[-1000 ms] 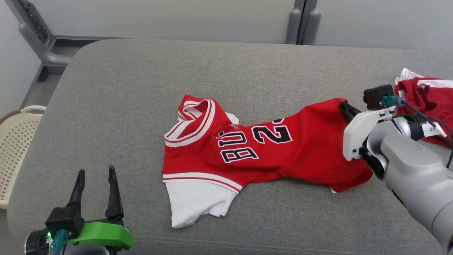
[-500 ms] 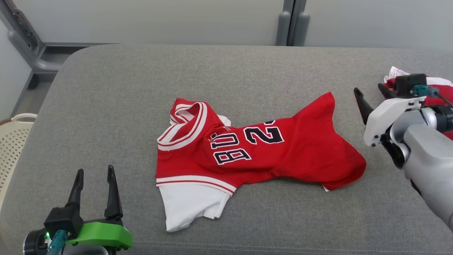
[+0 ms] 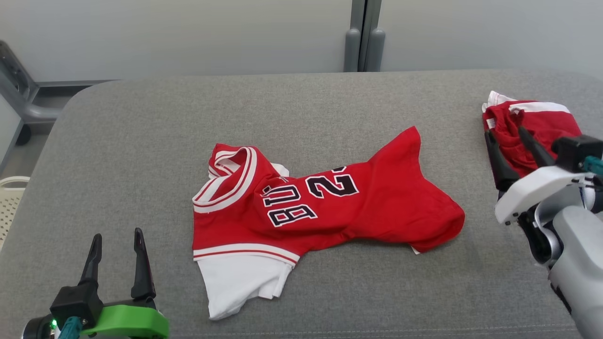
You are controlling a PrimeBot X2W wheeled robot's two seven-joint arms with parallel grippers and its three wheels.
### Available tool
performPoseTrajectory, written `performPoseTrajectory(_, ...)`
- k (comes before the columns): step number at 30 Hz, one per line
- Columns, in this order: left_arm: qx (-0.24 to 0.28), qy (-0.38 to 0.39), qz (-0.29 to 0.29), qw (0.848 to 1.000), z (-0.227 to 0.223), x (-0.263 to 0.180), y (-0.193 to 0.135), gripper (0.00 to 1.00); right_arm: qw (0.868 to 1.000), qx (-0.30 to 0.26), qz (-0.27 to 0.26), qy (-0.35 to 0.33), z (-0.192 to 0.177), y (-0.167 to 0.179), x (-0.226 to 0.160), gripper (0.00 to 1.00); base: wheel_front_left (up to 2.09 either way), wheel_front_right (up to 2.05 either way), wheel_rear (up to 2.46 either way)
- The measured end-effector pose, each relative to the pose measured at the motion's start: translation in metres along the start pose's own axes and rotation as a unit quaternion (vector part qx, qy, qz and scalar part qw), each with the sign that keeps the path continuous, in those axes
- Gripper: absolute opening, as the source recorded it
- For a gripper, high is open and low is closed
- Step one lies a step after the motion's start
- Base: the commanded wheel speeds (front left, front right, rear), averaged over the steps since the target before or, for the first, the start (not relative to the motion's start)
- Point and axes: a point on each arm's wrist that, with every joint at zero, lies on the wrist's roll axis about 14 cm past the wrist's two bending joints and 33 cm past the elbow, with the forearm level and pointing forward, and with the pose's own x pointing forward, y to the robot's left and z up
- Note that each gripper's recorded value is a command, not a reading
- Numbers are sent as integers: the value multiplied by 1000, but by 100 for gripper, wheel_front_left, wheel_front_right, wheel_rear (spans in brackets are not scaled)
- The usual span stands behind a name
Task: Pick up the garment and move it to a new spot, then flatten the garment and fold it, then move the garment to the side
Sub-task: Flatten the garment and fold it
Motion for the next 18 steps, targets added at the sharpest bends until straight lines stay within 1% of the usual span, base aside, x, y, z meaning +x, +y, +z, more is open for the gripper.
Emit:
performPoseTrajectory(9,-1,-8,-15,1000,5,-3,-6,100,999,6,-4,-32,-7,17,-46,100,0,0,0)
performPoseTrajectory(15,4,-11,-20,1000,7,-7,-7,100,999,19,-8,-46,-8,29,-64,100,0,0,0)
performPoseTrajectory(18,5,-13,-19,1000,8,-9,-5,100,998,15,-13,-53,-7,29,-73,100,0,0,0)
